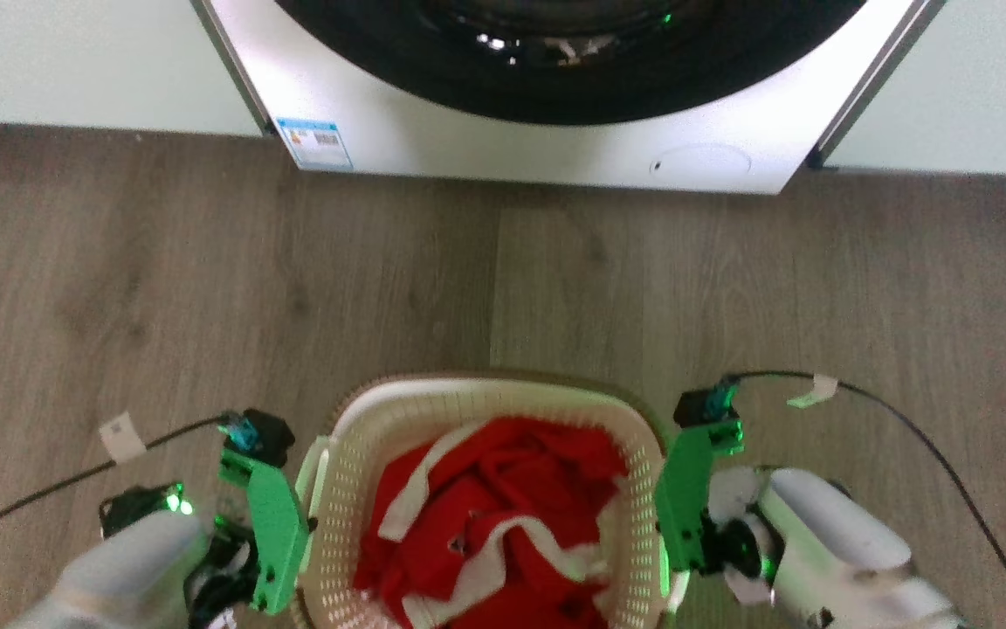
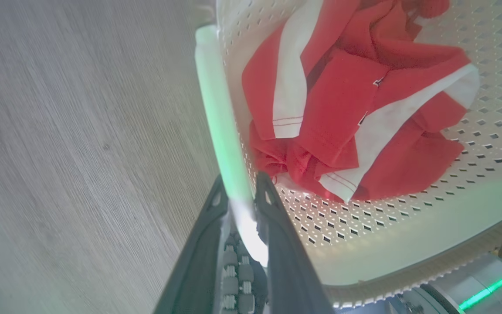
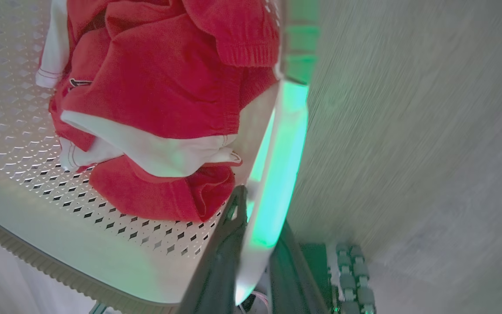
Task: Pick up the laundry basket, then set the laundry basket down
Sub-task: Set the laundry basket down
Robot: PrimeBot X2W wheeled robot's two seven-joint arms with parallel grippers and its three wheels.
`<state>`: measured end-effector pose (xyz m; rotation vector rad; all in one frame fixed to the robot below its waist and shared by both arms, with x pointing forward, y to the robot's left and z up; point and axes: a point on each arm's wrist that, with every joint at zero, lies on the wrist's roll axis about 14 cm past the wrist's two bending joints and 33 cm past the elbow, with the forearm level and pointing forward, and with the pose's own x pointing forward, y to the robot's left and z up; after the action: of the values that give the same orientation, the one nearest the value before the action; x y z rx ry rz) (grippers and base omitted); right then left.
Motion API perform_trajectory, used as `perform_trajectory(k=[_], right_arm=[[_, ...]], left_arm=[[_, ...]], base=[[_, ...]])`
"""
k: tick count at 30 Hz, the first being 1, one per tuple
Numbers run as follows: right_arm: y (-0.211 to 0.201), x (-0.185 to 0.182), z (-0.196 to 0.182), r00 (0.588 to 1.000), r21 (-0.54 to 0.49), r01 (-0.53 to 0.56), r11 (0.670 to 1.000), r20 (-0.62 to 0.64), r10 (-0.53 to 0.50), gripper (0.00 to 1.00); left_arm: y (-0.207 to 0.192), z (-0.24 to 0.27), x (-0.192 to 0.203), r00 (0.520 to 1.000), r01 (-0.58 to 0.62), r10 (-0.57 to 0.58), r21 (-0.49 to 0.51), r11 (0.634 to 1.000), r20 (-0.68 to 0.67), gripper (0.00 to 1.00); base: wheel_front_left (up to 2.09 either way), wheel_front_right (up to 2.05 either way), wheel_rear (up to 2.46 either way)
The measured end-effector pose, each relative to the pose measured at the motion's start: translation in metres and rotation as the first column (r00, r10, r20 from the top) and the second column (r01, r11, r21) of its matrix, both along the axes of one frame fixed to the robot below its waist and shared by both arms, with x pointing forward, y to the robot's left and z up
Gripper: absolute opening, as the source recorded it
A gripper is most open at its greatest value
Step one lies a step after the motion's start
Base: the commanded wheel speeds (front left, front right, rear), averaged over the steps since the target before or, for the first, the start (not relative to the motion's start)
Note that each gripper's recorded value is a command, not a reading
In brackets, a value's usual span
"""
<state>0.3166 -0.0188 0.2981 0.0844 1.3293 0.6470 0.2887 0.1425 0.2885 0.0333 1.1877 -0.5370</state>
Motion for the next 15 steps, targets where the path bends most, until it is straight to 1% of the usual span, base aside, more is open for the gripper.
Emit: perform_trajectory(k=[7,15], right_arm=[[0.002,0.029,-0.014,0.998,0.017,0.023,1.0,0.051,-0.024,0.0],[0.003,0.053,-0.039,0.997,0.027,0.047,0.999,0.065,-0.049,0.0]], left_arm=[[-0.001,-0.014,0.024,1.0,-0.009,0.009,-0.002,1.0,0.021,0.0],[-0.004,-0.038,0.043,1.0,-0.025,0.025,-0.006,1.0,0.018,0.0]], base=[[0.0,0.0,0.0],[0.0,0.0,0.0]])
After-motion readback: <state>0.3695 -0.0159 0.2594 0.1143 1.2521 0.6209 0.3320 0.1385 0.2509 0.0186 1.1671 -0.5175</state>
